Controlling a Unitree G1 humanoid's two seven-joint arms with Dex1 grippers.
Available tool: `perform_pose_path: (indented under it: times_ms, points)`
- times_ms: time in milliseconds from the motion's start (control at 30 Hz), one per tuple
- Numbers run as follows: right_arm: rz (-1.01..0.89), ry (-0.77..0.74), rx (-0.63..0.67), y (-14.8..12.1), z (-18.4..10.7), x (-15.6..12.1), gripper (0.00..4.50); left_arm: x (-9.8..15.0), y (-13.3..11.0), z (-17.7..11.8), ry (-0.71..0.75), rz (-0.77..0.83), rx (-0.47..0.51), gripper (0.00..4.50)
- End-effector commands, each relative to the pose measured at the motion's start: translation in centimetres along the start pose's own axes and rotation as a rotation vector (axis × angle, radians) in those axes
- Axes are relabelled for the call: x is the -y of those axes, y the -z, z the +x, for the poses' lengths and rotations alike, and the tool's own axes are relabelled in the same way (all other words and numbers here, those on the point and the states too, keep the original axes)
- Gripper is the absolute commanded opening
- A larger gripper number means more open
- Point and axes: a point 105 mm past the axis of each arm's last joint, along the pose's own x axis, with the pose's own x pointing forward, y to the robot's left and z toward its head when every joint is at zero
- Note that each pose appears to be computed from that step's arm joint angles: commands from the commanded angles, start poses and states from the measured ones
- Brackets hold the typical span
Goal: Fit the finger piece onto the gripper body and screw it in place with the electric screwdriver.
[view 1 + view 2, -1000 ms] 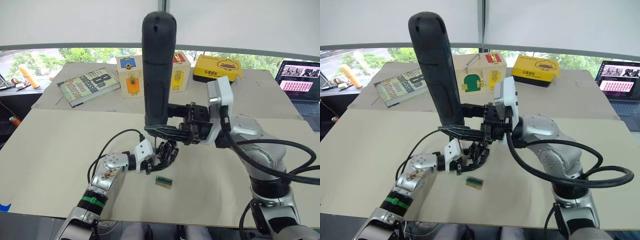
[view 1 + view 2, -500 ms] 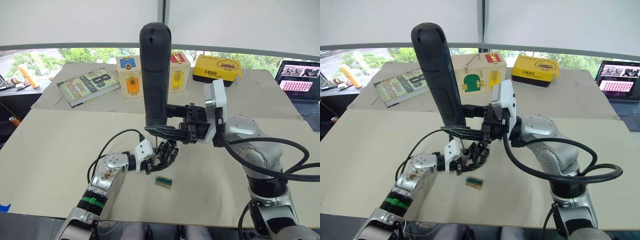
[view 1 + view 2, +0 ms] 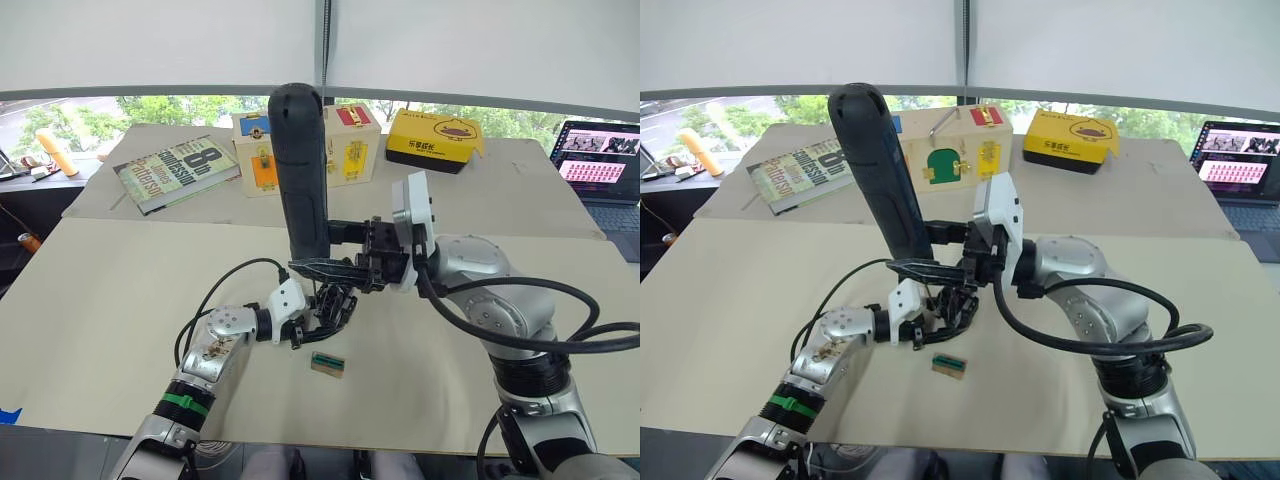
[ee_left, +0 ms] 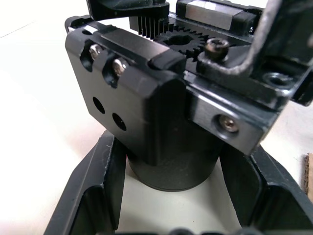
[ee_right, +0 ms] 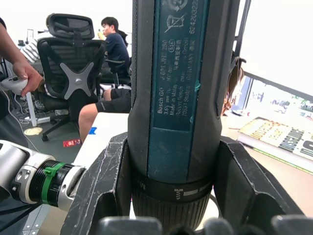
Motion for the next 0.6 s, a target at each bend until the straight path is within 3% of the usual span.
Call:
perform_pose_path:
  times_ms: [33,600]
  points:
    - [-0.062,-0.014,0.041,-1.34,0.03,-0.27,1.91,0.74,2.18,-0.17,0.011,-0.070,-0.071,2.28]
    - [-0.072,-0.002,0.042,-1.18,0.05,-0.18,1.91,0.77,2.11,-0.02,0.018,-0.072,-0.072,2.28]
